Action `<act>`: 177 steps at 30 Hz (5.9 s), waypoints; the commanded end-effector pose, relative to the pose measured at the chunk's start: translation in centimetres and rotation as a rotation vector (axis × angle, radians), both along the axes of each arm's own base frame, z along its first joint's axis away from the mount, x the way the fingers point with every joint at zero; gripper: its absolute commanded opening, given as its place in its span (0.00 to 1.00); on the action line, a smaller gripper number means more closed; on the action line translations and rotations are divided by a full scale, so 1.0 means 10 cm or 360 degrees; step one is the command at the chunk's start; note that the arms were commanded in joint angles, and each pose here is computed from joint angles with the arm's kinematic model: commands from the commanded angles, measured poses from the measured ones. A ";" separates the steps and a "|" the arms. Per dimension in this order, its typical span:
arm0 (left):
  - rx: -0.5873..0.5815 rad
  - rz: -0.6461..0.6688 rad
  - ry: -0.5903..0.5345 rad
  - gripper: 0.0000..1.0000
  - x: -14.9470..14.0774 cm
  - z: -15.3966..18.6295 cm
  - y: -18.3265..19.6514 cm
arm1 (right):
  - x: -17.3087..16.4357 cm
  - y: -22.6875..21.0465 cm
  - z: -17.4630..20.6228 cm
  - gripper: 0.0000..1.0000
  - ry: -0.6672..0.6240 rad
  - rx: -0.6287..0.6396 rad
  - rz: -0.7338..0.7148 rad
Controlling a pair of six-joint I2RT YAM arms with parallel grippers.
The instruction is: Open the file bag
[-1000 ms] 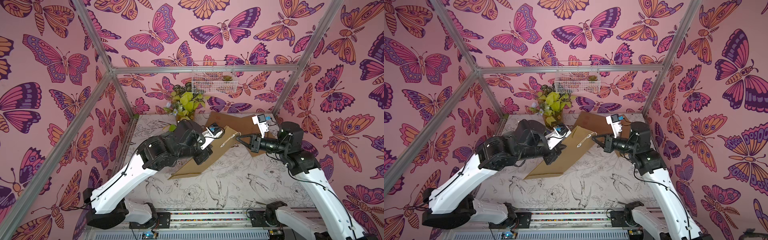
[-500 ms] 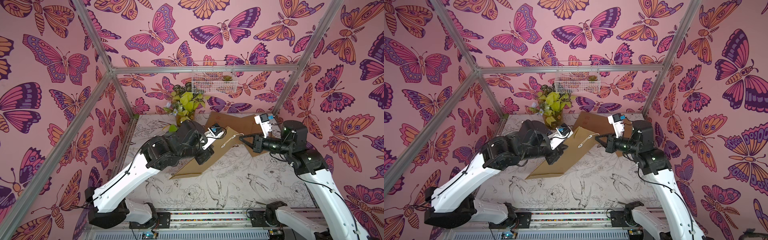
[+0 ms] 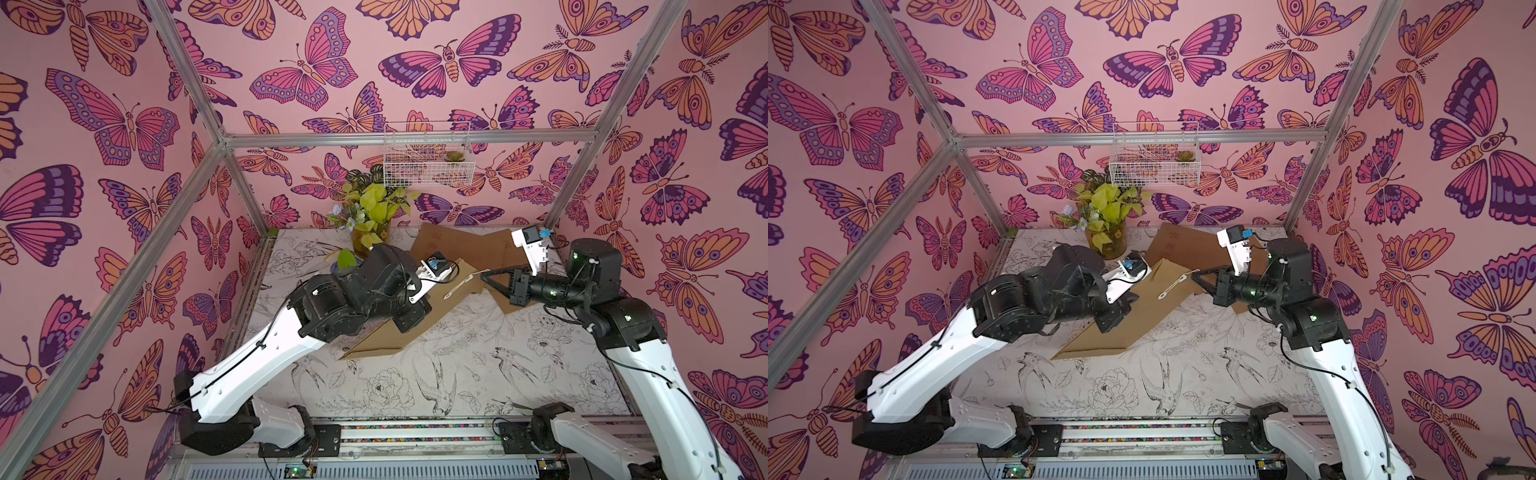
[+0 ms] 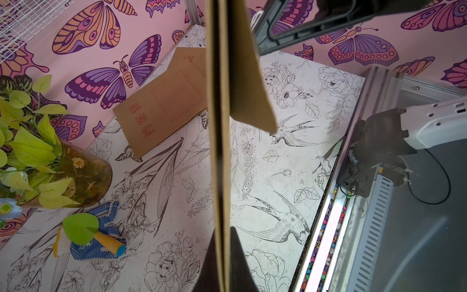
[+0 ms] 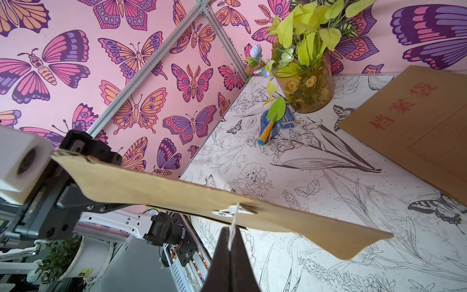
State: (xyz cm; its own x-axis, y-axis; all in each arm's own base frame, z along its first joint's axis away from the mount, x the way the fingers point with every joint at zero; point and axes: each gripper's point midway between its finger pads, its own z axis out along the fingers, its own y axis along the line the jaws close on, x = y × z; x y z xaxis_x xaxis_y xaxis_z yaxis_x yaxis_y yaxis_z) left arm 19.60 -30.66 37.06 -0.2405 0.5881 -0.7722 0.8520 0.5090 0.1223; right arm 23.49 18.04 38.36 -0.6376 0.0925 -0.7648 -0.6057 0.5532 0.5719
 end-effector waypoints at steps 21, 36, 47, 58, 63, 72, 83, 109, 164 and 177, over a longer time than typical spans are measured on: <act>-0.0391 0.0241 0.0086 0.02 0.23 0.13 -0.36 | -0.24 0.21 -0.01 0.00 0.0013 0.0123 0.0263; -0.0566 0.0203 0.0117 0.02 0.17 0.24 -0.43 | -0.19 0.01 -0.44 0.00 0.0110 -0.0166 0.0091; -0.0566 0.0193 0.0100 0.02 0.15 0.23 -0.40 | 0.00 -0.26 -0.63 0.00 0.0128 -0.0386 -0.0196; -0.0613 0.0166 0.0117 0.03 0.06 0.21 -0.32 | 0.07 -0.28 -0.57 0.00 0.0100 -0.0333 -0.0280; -0.0665 0.0166 0.0108 0.02 0.00 0.28 -0.23 | 0.12 -0.28 -0.57 0.00 0.0119 -0.0291 -0.0319; -0.0699 0.0160 0.0112 0.02 -0.04 0.26 -0.16 | 0.16 -0.38 -0.64 0.00 0.0137 -0.0341 -0.0424; -0.0659 0.0111 0.0093 0.02 -0.10 0.19 -0.12 | 0.18 -0.47 -0.60 0.00 0.0104 -0.0369 -0.0501; -0.0418 0.0156 0.0164 0.01 -0.08 -0.27 -0.06 | 0.40 -0.44 -0.34 0.00 0.0014 -0.0371 -0.0526; -0.0779 0.0196 0.0212 0.01 0.47 -0.30 -0.56 | 0.62 -0.16 0.43 0.00 -0.0143 -0.0369 -0.0262; -0.0819 0.0188 0.0263 0.01 0.48 -0.36 -0.59 | 0.50 0.03 0.51 0.00 -0.0096 -0.0146 -0.0128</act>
